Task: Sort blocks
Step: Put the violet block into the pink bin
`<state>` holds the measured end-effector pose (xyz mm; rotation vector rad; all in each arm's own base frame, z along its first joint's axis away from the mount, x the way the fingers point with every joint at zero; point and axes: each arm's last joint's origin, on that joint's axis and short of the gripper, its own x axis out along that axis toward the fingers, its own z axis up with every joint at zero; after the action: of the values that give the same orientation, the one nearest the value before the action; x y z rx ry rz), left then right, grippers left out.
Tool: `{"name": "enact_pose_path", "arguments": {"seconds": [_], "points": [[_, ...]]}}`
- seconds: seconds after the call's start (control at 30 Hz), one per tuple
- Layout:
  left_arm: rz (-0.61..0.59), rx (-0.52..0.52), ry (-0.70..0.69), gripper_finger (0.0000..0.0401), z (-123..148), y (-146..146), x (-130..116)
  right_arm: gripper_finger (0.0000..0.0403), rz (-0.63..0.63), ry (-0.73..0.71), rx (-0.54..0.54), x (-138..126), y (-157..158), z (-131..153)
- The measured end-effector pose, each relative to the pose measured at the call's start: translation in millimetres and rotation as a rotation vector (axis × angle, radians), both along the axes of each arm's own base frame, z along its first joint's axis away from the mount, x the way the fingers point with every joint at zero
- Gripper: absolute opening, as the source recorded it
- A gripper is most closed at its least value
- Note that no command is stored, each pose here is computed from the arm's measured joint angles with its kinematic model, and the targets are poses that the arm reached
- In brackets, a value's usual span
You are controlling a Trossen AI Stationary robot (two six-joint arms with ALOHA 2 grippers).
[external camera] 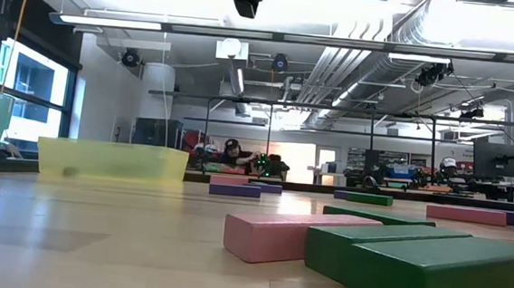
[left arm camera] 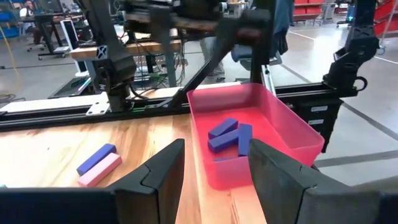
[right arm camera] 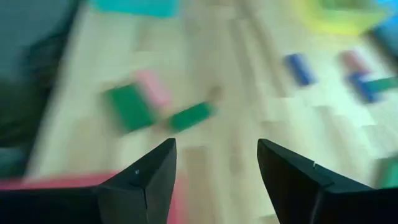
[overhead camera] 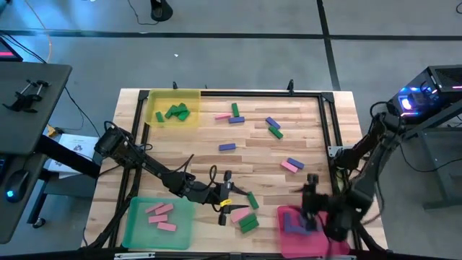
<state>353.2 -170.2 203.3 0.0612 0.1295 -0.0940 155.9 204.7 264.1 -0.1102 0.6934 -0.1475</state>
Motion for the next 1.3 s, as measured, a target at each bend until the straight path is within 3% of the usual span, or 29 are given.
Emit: {"name": "enact_pose_path", "arguments": {"seconds": [0.13,0.3,0.4,0.5,0.67,0.87,1.3], "points": [[0.001,-0.001,0.0,0.0163,0.0,0.3,0.1,0.0209,-0.196,0.046,-0.032,9.7,-40.6,-29.0],[0.001,-0.001,0.001,0.0163,-0.1,0.3,0.1,0.0209,-0.476,0.379,-0.018,9.8,-104.9,-82.0],[0.0,0.0,0.001,0.0163,-0.1,0.3,0.1,0.0209,-0.576,0.554,0.022,7.9,-135.4,-102.7],[0.0,0.0,0.001,0.0163,-0.1,0.3,0.1,0.0209,-0.59,0.698,0.07,5.1,-155.2,-114.2],[0.0,-0.001,0.001,0.0163,-0.1,0.3,0.1,0.0209,-0.537,0.755,0.108,8.3,-169.5,-118.8],[0.001,-0.005,0.012,0.0163,-1.1,0.3,0.0,0.0208,-0.445,0.714,0.199,22.0,-171.9,-116.8],[0.003,-0.013,0.027,0.0163,-2.6,0.5,-0.2,0.0209,-0.418,0.615,0.256,26.1,-174.2,-100.9]]}}
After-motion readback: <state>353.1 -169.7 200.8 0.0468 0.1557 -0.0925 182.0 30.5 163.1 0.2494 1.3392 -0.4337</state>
